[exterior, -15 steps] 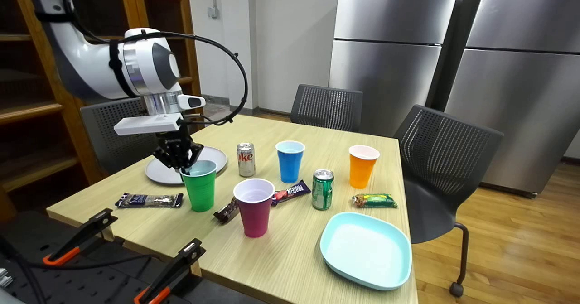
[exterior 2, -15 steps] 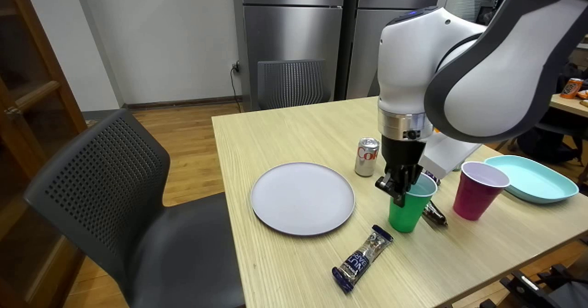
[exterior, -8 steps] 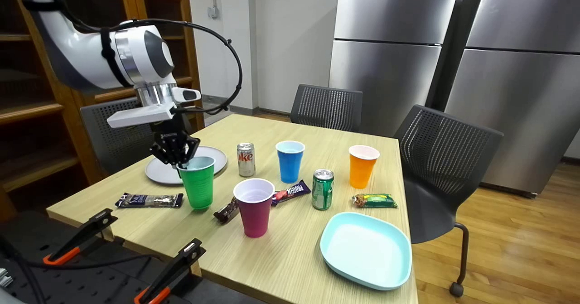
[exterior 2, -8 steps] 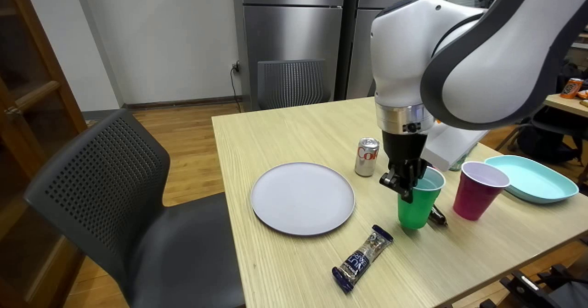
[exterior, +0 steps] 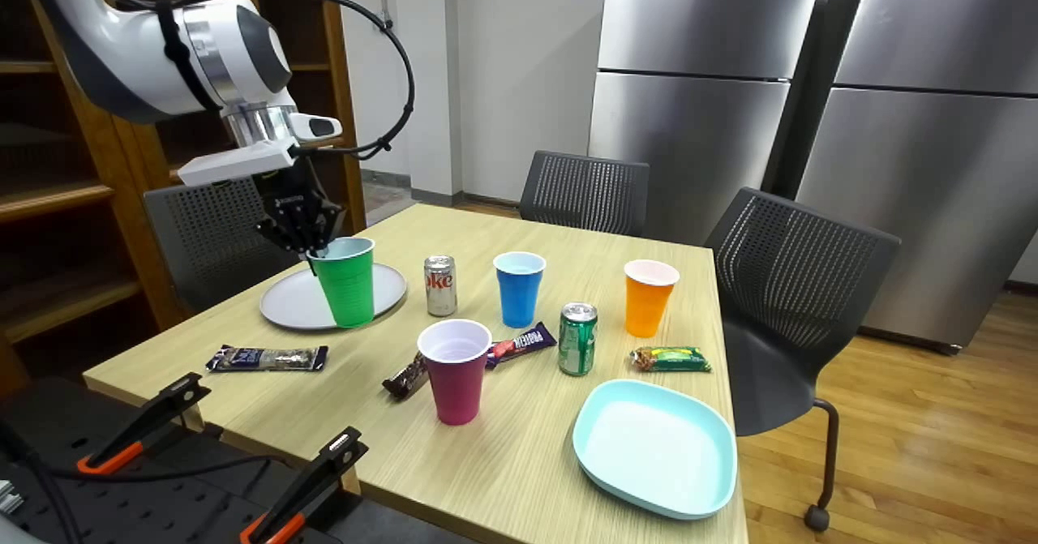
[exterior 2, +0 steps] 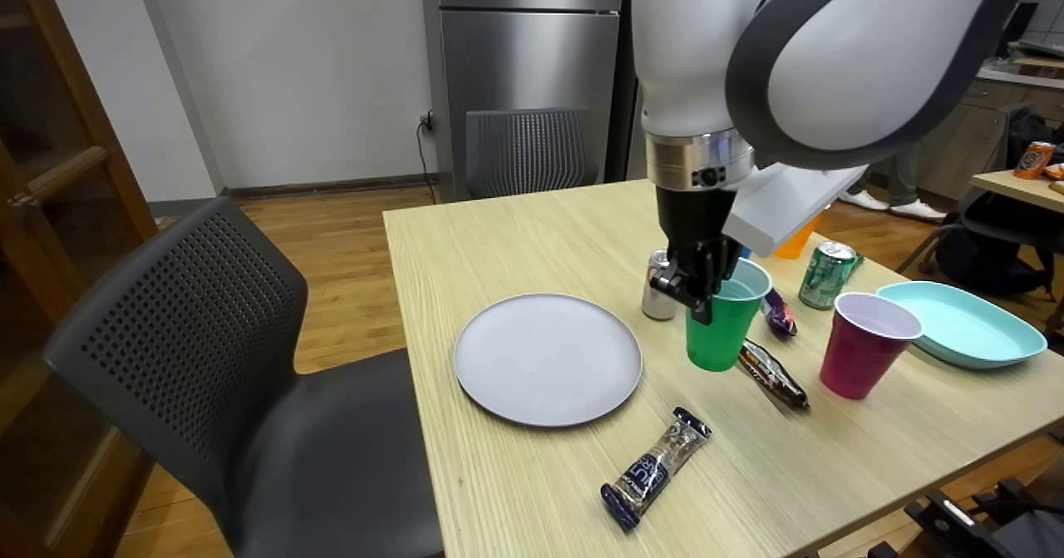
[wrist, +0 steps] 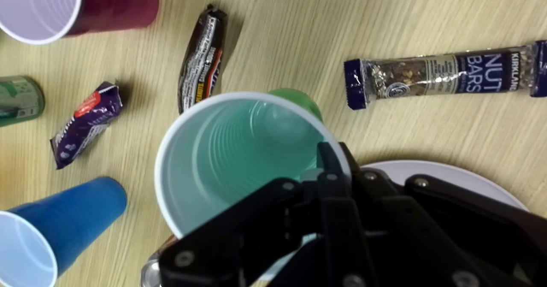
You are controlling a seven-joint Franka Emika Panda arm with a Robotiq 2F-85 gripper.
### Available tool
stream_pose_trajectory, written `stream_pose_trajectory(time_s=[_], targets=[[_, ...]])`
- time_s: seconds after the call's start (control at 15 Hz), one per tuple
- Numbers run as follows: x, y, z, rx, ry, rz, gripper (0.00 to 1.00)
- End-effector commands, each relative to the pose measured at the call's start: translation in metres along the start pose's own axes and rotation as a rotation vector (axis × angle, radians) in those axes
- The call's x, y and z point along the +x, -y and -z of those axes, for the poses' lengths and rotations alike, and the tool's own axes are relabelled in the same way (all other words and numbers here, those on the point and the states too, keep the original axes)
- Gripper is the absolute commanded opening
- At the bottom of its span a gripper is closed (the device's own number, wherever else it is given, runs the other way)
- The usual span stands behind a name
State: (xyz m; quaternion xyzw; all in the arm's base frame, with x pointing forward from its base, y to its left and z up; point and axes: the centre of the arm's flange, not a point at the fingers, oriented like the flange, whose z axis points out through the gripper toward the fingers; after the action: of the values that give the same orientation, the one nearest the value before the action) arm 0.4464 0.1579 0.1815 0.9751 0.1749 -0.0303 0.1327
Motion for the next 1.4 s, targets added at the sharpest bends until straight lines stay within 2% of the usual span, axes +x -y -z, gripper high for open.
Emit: stream_pose_trajectory(time_s=[0.0,0.4,0.8,1.33], targets=[[0.025,0.02,0.021,0.001,-0.02,-0.001,0.0],[0.061,0.069,0.048,0.016,-0.07,0.044,0.0],[0.095,0.123,0.053,0.061,-0.083,0.035,0.0],[0.125,0.159,0.046,0.087,-0.111,-0.011,0.0]])
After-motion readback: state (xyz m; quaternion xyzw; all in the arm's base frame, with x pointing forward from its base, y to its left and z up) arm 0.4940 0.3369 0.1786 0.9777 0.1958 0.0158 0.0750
